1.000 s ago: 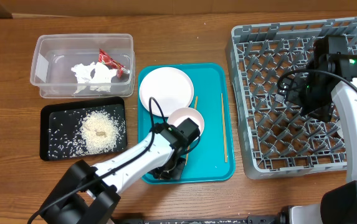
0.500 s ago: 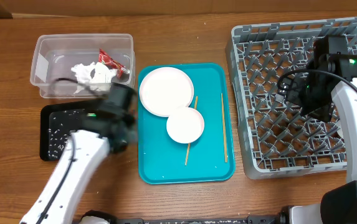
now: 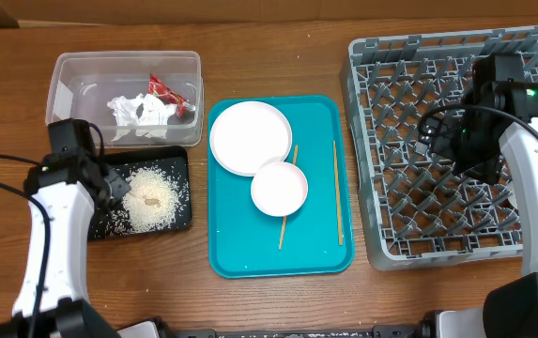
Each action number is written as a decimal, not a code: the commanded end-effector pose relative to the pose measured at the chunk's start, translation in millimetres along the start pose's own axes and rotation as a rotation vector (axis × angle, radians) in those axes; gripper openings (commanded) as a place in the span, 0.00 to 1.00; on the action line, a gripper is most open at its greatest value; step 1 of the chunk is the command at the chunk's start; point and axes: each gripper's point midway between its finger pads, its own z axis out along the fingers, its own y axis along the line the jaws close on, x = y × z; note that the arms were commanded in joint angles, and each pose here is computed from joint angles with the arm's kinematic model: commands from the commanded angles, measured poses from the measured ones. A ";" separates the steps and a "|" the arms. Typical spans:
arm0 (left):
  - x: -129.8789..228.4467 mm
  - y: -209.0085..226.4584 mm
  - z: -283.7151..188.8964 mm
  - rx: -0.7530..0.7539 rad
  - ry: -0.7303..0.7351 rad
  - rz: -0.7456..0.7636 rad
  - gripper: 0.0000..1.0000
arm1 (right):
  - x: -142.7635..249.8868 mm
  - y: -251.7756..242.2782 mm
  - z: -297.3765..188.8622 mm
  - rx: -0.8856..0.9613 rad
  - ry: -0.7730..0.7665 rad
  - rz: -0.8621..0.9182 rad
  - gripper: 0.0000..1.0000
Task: Sort waste into correct bins and load items into the dishwasher
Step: 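Carry the food scrap with the left gripper onto the black tray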
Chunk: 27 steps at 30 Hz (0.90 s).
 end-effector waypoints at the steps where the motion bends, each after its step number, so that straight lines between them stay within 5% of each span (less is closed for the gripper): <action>1: -14.1 11.6 20.7 -0.068 0.002 -0.051 0.04 | -0.9 0.4 0.2 -0.003 -0.002 -0.003 1.00; 14: -10.7 14.8 78.0 -0.130 0.097 -0.059 0.09 | 0.4 0.0 0.2 -0.001 0.003 -0.003 1.00; 18: -10.6 14.7 77.9 -0.129 0.098 -0.059 0.31 | 0.3 -0.1 0.2 -0.001 0.003 -0.003 1.00; 27: -9.5 0.1 61.8 -0.047 0.134 -0.064 0.34 | 0.4 0.0 0.2 -0.001 0.003 -0.003 1.00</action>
